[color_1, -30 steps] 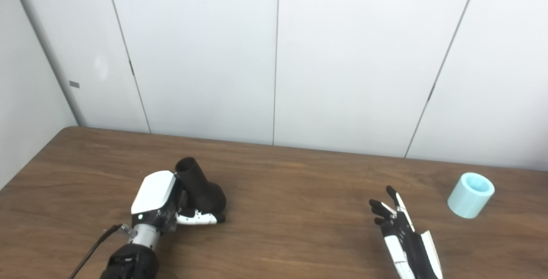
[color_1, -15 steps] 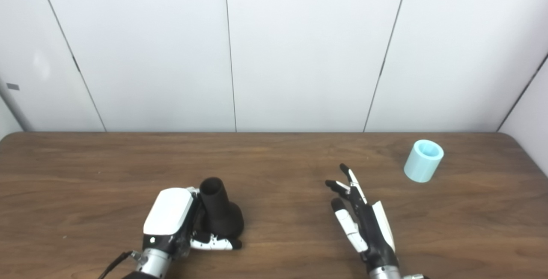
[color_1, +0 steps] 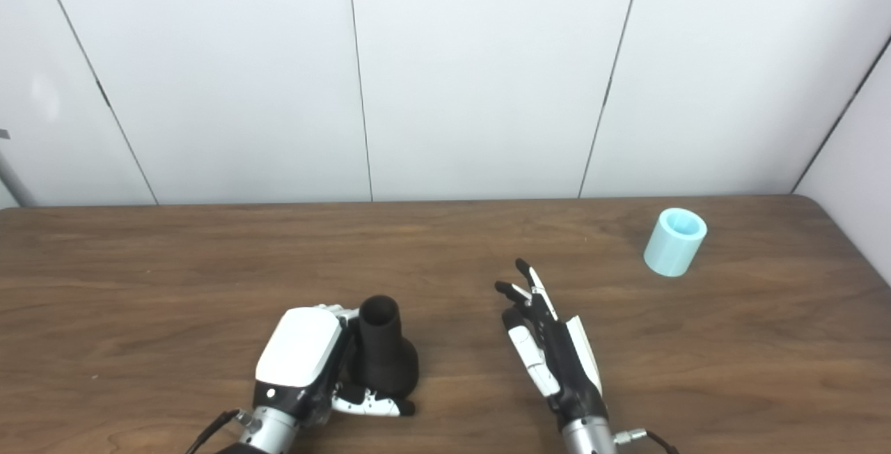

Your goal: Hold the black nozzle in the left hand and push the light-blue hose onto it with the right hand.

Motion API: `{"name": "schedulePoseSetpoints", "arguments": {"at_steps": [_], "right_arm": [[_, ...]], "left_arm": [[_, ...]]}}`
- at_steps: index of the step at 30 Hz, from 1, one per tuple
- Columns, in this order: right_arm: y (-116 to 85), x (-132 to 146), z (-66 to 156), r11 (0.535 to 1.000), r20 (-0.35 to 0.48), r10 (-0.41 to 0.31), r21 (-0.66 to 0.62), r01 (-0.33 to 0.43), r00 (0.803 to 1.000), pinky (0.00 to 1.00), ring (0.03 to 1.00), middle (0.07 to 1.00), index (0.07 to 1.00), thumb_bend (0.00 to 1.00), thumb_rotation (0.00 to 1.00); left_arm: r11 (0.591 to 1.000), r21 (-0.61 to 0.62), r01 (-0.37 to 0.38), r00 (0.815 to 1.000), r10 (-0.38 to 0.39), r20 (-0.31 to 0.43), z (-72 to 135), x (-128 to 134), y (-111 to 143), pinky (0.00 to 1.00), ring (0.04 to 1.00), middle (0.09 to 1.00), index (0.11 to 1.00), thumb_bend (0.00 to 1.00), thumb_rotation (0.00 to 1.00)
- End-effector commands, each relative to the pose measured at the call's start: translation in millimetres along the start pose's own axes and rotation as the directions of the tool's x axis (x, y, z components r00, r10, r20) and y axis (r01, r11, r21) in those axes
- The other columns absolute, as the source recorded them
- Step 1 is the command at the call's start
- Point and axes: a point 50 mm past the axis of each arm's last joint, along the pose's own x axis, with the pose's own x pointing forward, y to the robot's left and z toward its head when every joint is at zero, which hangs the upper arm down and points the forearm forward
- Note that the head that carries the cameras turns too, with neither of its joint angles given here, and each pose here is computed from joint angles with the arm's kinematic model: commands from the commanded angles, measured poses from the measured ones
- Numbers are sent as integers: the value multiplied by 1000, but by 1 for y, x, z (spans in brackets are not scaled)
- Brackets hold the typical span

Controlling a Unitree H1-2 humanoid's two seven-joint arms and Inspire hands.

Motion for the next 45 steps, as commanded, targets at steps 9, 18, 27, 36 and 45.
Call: {"name": "schedulePoseSetpoints", "arguments": {"at_steps": [9,18,27,36,45], "right_arm": [[15,-21,-17,998,-106,23,66,-16,994,769,844,855,931,442,903],[-28,-4,23,995,-41,-86,41,87,996,730,845,844,900,509,735],[-104,26,65,968,70,-148,-193,159,986,796,846,848,902,559,574],[-154,67,97,809,87,-110,-570,140,990,787,859,871,848,794,255],[-189,109,103,517,37,-68,-854,66,997,890,947,917,867,862,194]], "left_arm": [[991,-30,127,992,-128,-4,2,-14,-14,634,612,483,487,525,0],[990,-29,138,990,-139,-10,-5,-12,-13,635,610,492,484,525,0],[990,-62,126,992,-126,8,-3,-7,-14,607,593,468,490,526,0],[989,-72,126,992,-127,-7,-15,-11,-14,630,606,480,488,525,0],[991,-69,118,993,-118,-2,-27,-15,-10,597,583,460,496,525,0]]}}
